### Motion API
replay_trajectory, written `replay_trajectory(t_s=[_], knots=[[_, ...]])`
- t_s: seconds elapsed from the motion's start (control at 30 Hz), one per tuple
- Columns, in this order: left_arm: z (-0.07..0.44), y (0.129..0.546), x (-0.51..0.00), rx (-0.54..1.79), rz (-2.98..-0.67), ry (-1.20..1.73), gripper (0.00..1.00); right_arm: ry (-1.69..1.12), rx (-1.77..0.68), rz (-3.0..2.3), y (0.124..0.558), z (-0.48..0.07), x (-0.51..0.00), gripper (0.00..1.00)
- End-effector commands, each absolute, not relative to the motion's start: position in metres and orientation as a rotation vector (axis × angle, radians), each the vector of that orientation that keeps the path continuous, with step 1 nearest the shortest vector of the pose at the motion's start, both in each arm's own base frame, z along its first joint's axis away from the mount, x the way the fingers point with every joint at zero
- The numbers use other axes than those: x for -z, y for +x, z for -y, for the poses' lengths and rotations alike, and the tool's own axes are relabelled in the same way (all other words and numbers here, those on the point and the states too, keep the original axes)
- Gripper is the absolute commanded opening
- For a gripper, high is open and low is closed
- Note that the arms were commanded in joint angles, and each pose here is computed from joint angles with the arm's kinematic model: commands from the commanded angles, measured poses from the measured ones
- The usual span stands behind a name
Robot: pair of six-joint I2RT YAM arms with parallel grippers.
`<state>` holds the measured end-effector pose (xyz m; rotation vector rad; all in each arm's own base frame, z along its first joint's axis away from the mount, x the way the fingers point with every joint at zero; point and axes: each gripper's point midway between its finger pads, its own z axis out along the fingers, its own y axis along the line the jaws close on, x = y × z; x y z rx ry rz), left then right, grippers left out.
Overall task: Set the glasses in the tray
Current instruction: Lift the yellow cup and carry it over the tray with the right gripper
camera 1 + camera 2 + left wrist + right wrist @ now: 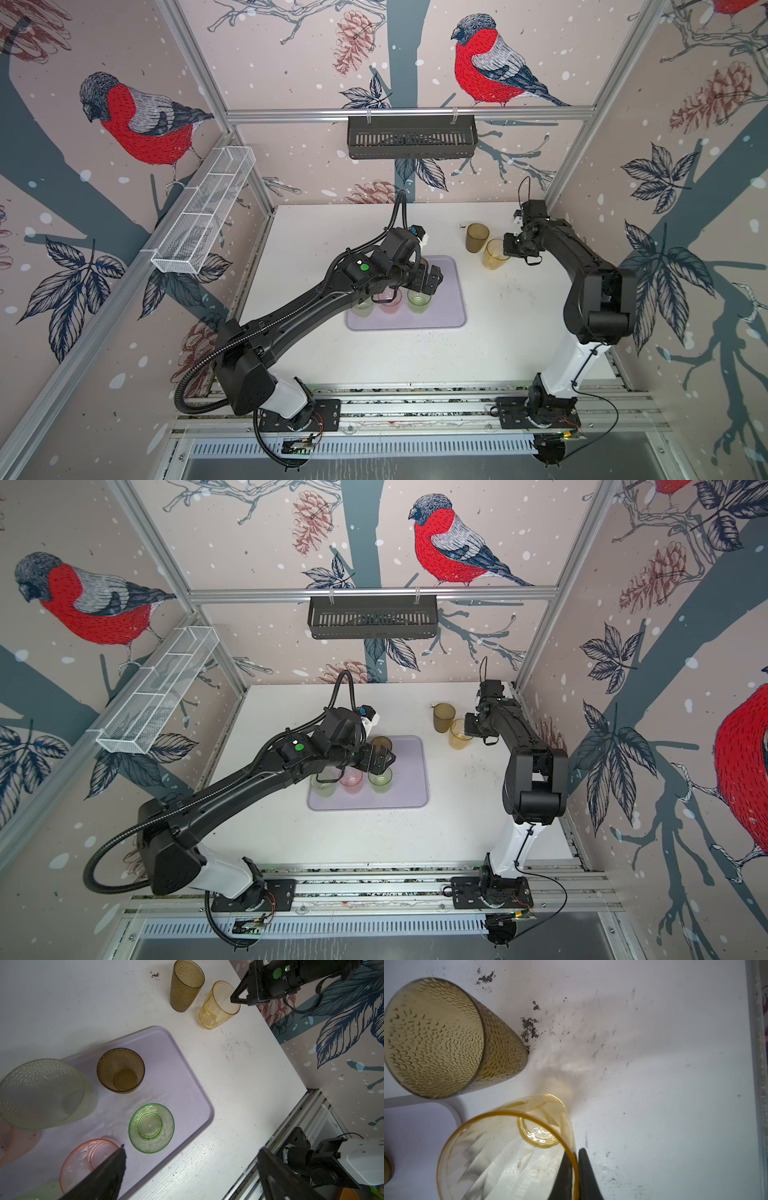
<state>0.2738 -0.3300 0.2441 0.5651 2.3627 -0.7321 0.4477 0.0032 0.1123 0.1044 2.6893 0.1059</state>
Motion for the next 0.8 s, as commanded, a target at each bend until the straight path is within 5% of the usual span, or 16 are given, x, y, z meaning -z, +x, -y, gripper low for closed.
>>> replay_trajectory(t_s=[0.0, 0.77], knots=[[0.333, 0.273, -0.251, 0.759, -2.336, 0.565, 0.98, 0.084, -0.085, -2.696, 0.44, -0.002, -0.116, 0.04], [0.33, 0.27, -0.251, 0.756, -2.34, 0.545, 0.98, -0.02, -0.081, -2.697, 0.4, -0.029, -0.134, 0.03]])
